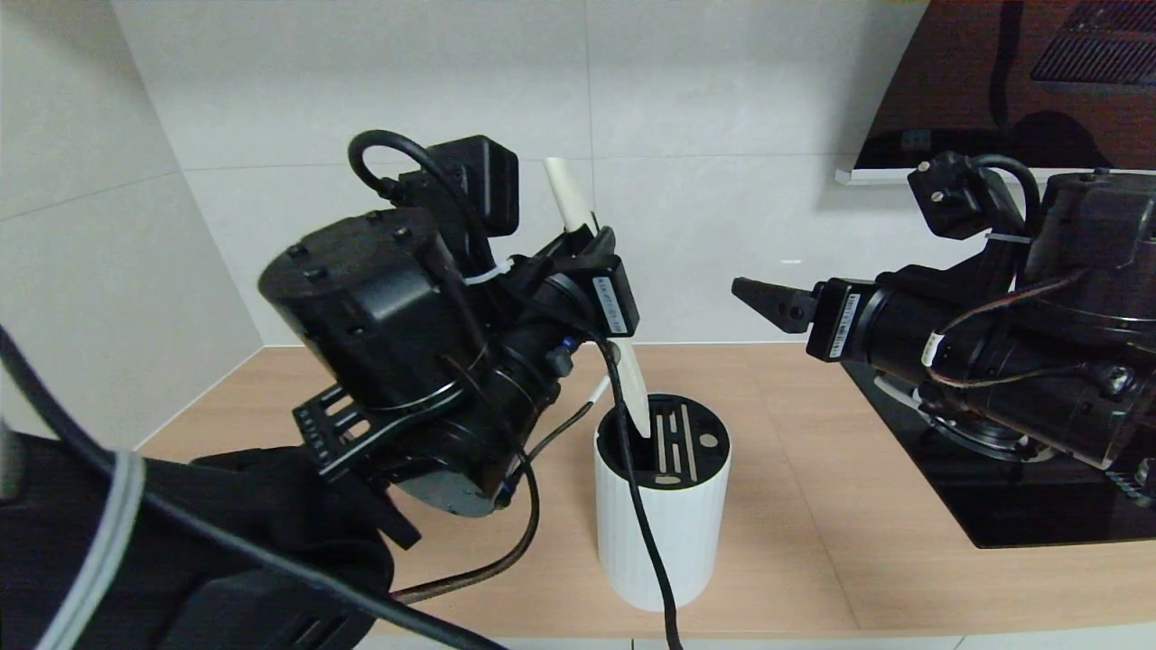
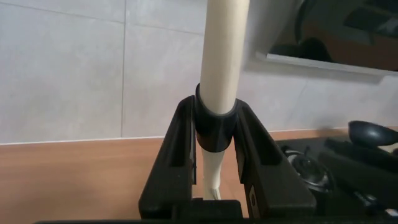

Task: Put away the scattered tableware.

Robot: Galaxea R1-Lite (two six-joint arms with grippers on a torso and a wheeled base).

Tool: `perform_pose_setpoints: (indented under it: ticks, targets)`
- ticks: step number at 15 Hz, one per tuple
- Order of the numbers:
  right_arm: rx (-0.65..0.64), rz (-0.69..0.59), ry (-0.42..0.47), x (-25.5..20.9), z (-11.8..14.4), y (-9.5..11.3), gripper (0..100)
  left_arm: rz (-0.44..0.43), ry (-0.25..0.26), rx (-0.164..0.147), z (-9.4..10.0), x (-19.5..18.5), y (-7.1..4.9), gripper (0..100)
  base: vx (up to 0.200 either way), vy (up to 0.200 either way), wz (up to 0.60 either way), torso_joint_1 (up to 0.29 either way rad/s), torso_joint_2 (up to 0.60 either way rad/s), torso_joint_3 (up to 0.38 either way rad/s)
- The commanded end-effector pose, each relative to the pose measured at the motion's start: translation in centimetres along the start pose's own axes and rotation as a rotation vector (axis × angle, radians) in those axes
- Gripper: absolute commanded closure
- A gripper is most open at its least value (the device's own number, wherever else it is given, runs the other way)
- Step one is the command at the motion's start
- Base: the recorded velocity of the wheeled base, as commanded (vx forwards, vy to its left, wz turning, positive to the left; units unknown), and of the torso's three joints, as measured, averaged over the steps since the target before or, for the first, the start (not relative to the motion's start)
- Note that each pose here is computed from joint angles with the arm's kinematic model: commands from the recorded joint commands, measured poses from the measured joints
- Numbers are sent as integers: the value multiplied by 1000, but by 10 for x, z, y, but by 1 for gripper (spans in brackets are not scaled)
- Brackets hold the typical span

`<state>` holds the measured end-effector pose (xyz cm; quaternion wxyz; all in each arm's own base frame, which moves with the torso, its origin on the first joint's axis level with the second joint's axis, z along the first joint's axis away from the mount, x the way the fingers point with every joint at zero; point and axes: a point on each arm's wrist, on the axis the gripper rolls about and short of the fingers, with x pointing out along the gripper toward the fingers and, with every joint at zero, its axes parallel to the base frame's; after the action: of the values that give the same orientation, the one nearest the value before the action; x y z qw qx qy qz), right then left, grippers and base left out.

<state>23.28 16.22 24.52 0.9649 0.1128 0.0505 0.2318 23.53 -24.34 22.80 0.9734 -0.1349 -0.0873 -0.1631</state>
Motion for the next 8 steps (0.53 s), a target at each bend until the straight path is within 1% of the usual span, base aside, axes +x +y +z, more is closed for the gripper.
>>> perform_pose_setpoints:
  ticks: [1, 2, 3, 7, 8]
  targets:
    - [-1, -2, 6, 2, -2, 0, 0, 19, 23, 65, -32, 9, -3, 100, 0, 0, 0, 0, 0, 0]
    - [-1, -2, 8, 2, -3, 0, 0, 27, 6, 71, -33, 10, -3, 100, 0, 0, 0, 0, 0, 0]
    - [-2, -3, 9, 2, -3, 0, 0, 28, 2, 70, -33, 10, -3, 100, 0, 0, 0, 0, 0, 0]
    - [-2, -4, 15, 5, -5, -1, 0, 31, 18, 78, -41, 12, -3, 100, 0, 0, 0, 0, 0, 0]
    - [-3, -4, 20, 6, -6, 0, 0, 32, 30, 83, -47, 13, -3, 100, 0, 0, 0, 0, 0, 0]
